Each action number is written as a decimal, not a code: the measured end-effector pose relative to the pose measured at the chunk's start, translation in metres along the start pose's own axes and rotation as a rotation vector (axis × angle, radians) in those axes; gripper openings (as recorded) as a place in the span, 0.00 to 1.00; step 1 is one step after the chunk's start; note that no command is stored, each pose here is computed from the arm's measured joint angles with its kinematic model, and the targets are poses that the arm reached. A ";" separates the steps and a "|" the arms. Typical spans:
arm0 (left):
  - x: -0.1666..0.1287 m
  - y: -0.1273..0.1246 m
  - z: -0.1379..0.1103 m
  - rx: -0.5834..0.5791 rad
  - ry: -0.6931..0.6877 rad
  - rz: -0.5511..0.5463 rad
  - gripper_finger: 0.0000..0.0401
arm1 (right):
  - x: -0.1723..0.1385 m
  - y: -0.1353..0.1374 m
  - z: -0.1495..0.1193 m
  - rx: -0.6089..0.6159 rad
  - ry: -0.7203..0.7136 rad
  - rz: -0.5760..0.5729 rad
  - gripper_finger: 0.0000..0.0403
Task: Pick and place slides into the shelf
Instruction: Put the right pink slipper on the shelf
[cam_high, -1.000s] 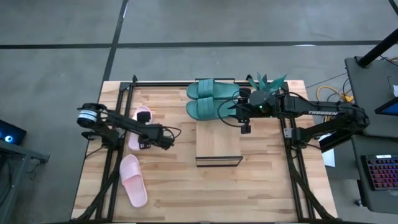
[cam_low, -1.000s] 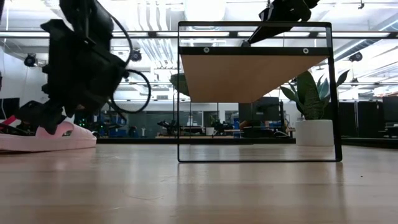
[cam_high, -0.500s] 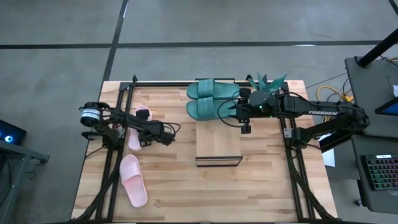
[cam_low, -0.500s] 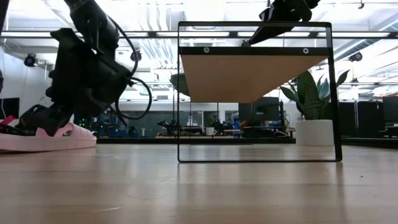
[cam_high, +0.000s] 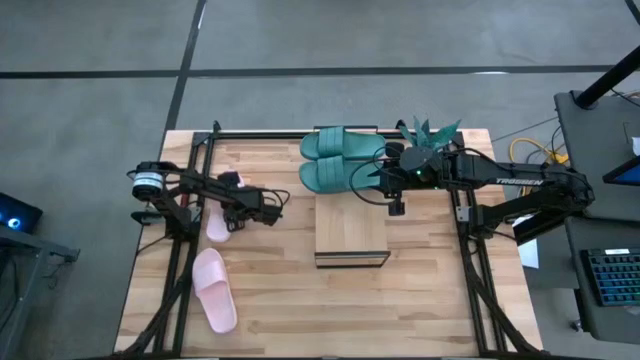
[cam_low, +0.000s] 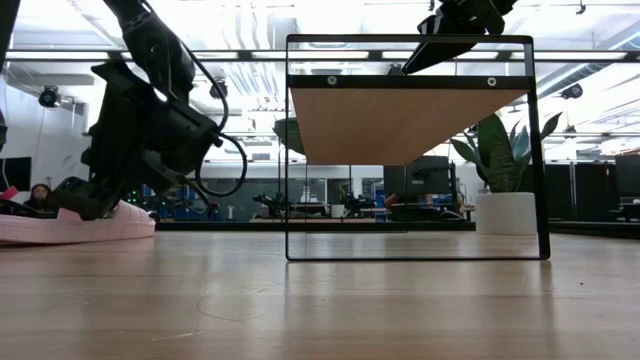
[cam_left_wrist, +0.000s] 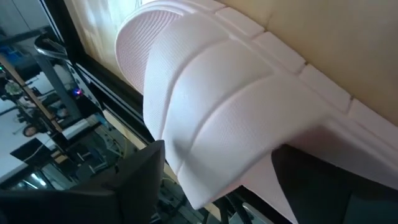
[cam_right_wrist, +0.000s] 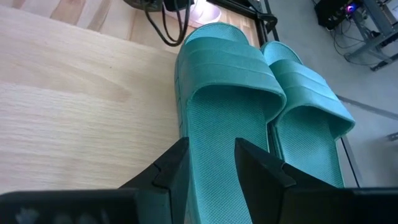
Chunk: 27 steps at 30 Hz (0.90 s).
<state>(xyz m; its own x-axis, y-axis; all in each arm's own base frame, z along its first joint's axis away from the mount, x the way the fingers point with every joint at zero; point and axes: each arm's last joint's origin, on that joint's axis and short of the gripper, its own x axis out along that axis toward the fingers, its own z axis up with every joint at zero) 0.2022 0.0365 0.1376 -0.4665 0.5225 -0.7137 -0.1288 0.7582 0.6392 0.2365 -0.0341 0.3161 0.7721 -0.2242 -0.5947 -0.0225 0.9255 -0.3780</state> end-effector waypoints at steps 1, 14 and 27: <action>0.001 0.001 0.000 0.002 0.003 0.001 0.67 | 0.000 0.000 0.000 0.001 0.000 0.000 0.29; 0.005 0.006 0.002 0.012 0.015 0.001 0.07 | 0.000 0.000 0.000 0.001 0.000 0.000 0.29; -0.021 0.028 -0.006 0.058 0.028 0.014 0.00 | 0.000 0.000 0.000 0.001 0.000 -0.001 0.29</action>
<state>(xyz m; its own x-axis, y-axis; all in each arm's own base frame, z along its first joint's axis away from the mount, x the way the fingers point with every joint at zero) 0.2033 0.0446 0.1718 -0.4925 0.5226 -0.6959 -0.0715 0.7726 0.6308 0.2362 -0.0341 0.3163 0.7721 -0.2255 -0.5941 -0.0210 0.9254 -0.3785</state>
